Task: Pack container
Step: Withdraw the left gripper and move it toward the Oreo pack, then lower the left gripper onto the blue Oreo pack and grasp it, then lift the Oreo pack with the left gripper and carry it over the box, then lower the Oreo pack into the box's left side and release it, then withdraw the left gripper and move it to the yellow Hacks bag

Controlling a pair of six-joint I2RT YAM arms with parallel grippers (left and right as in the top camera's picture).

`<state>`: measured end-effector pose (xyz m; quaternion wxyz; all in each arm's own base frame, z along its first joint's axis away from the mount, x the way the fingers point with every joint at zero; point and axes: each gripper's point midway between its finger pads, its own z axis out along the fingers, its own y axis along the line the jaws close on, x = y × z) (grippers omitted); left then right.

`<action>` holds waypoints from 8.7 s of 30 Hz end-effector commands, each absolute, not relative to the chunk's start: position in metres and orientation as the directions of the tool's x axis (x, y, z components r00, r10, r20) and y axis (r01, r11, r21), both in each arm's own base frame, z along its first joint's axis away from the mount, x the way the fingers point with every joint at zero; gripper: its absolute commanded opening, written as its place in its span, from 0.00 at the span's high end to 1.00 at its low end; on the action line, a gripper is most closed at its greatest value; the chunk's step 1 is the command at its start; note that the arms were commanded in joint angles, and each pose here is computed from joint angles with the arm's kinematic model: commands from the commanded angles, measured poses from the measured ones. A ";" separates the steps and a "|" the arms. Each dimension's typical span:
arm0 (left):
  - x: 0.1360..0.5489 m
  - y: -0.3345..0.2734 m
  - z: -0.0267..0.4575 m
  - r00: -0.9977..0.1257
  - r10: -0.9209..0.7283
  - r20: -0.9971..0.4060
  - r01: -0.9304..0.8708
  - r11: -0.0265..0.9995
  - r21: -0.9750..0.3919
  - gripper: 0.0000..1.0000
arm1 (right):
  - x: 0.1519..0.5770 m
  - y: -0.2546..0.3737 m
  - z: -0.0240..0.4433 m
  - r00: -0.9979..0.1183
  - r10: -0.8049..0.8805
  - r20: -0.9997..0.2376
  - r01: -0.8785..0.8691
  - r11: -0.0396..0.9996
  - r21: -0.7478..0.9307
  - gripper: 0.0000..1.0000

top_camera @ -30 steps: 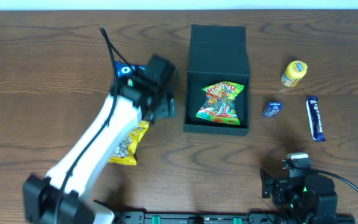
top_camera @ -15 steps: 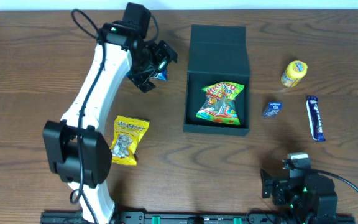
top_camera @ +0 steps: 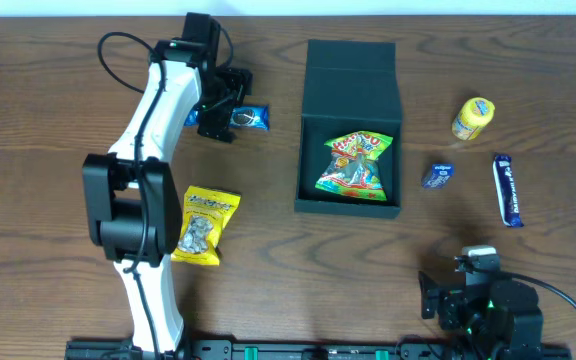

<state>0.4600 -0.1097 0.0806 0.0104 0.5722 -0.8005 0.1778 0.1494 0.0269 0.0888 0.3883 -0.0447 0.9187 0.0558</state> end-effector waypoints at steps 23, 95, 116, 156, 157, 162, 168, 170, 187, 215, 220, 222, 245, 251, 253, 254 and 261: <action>0.479 -0.092 0.006 -0.213 -0.963 0.167 -0.966 0.182 -0.185 0.00 | 0.149 0.025 0.086 -0.699 -0.030 -0.715 -0.112 0.991 0.068 0.01; 0.334 -0.253 0.183 -0.897 0.323 -0.302 0.335 0.942 0.015 0.95 | 0.149 0.025 0.086 -0.699 -0.030 -0.715 -0.112 0.991 0.068 0.01; 0.333 -0.263 0.101 -0.996 0.058 -0.061 0.062 0.996 -0.063 0.94 | 0.149 0.025 0.086 -0.699 -0.029 -0.715 -0.111 0.991 0.068 0.01; 0.338 -0.253 0.063 -0.998 -0.064 0.020 -0.064 0.998 -0.014 0.94 | 0.149 0.025 0.086 -0.699 -0.030 -0.715 -0.112 0.991 0.068 0.01; 0.338 -0.253 0.063 -0.998 -0.064 0.020 -0.064 0.998 -0.014 0.94 | 0.149 0.025 0.086 -0.699 -0.030 -0.715 -0.112 0.991 0.068 0.01; 0.339 -0.253 0.062 -0.998 -0.064 0.016 -0.064 0.998 -0.018 0.87 | 0.149 0.025 0.086 -0.699 -0.029 -0.715 -0.111 0.991 0.068 0.01; 0.339 -0.253 0.062 -0.998 -0.063 0.017 -0.064 0.998 -0.017 0.85 | 0.149 0.025 0.086 -0.699 -0.029 -0.715 -0.111 0.991 0.068 0.01; 0.339 -0.253 0.062 -0.998 -0.063 0.017 -0.064 0.998 -0.017 0.85 | 0.149 0.025 0.086 -0.699 -0.029 -0.715 -0.111 0.991 0.068 0.01; 0.336 -0.258 0.062 -0.997 -0.069 0.033 -0.070 0.997 -0.038 0.59 | 0.149 0.025 0.086 -0.699 -0.030 -0.715 -0.112 0.991 0.068 0.01; 0.339 -0.220 0.192 -0.948 -0.001 -0.317 -0.009 1.000 0.022 0.12 | 0.149 0.025 0.086 -0.699 -0.029 -0.715 -0.111 0.991 0.068 0.01; 0.313 -0.209 0.210 -0.943 0.132 -0.307 0.114 0.991 0.076 0.04 | 0.149 0.025 0.086 -0.699 -0.030 -0.715 -0.112 0.991 0.068 0.01; 0.302 -0.203 0.212 -0.940 0.152 -0.306 0.131 0.987 0.089 0.02 | 0.149 0.025 0.086 -0.699 -0.029 -0.715 -0.111 0.991 0.068 0.01; 0.197 -0.085 0.093 -0.981 0.063 -0.181 0.025 0.978 0.208 0.05 | 0.149 0.025 0.086 -0.699 -0.029 -0.715 -0.111 0.991 0.068 0.01; 0.190 -0.061 0.082 -0.986 0.020 -0.166 -0.023 0.967 0.253 0.05 | 0.149 0.025 0.086 -0.699 -0.030 -0.715 -0.112 0.991 0.068 0.01; 0.195 -0.057 0.082 -0.985 0.001 -0.175 -0.043 0.969 0.245 0.05 | 0.149 0.025 0.086 -0.699 -0.029 -0.715 -0.111 0.991 0.068 0.01; 0.197 -0.056 0.081 -0.983 -0.017 -0.181 -0.060 0.970 0.234 0.05 | 0.149 0.025 0.086 -0.699 -0.029 -0.715 -0.111 0.991 0.068 0.01; 0.218 -0.045 0.082 -0.964 -0.120 -0.238 -0.167 0.968 0.187 0.05 | 0.149 0.025 0.086 -0.699 -0.030 -0.715 -0.112 0.991 0.068 0.01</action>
